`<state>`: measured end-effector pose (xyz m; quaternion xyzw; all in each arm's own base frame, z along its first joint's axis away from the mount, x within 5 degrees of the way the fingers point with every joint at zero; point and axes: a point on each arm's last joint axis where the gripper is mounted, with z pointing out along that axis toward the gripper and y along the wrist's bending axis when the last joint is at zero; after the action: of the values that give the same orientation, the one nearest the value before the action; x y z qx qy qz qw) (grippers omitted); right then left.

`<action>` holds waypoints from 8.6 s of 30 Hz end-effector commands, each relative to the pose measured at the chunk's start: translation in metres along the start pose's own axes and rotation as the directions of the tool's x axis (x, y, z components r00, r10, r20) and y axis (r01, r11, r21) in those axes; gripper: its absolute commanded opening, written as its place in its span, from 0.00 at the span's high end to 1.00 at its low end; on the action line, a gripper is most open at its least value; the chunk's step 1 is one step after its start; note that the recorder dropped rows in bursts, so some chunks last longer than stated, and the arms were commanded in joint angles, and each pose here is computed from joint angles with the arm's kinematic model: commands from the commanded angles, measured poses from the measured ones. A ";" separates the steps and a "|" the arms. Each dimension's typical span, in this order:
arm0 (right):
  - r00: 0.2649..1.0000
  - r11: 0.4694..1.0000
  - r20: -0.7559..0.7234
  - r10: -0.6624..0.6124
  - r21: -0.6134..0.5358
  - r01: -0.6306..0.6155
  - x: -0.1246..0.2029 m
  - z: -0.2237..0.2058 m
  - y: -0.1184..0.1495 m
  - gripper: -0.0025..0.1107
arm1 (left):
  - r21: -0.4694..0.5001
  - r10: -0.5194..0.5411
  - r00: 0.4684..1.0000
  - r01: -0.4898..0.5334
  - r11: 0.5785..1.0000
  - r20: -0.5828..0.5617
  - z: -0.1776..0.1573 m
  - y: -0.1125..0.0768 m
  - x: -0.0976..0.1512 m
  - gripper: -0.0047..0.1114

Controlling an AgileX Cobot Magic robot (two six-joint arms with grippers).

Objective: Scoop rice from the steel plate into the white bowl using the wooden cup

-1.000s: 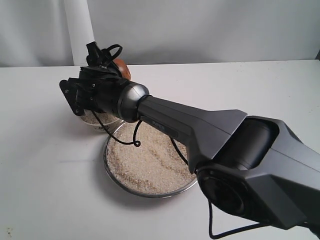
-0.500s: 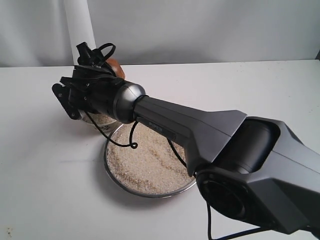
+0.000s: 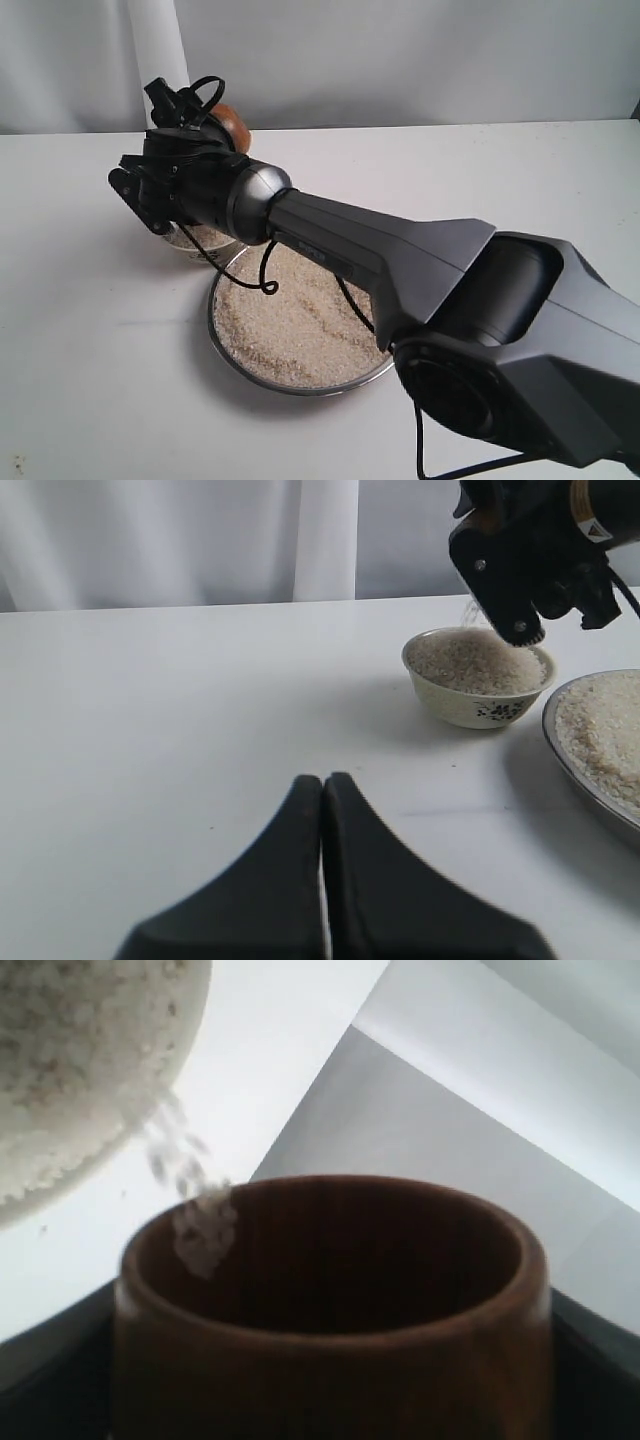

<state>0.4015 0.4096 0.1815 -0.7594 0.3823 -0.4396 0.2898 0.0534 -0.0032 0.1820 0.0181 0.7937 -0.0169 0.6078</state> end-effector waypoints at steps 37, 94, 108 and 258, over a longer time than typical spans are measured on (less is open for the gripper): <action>0.698 0.682 -0.082 0.712 -0.156 -0.714 0.075 -0.091 -0.053 0.98 | 0.006 0.000 1.000 0.000 1.000 0.005 0.000 0.000 0.000 0.96; -0.206 -0.222 -0.150 0.967 -0.099 -0.970 0.264 -0.122 0.188 0.98 | 0.006 -0.002 1.000 0.002 1.000 0.004 0.000 0.000 0.000 0.96; -0.147 -0.130 0.148 0.978 -0.118 -0.984 0.251 -0.191 0.133 0.98 | 0.006 0.000 1.000 0.000 1.000 0.005 0.000 0.000 0.000 0.96; -0.299 -0.270 0.660 0.689 -0.149 -0.951 0.281 -0.302 0.148 0.98 | 0.006 -0.002 1.000 0.002 1.000 0.004 0.000 0.000 0.000 0.96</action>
<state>0.1766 0.0646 0.3278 -0.1685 0.5958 0.0986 0.7790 0.0534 -0.0032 0.1820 0.0181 0.7937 -0.0169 0.6078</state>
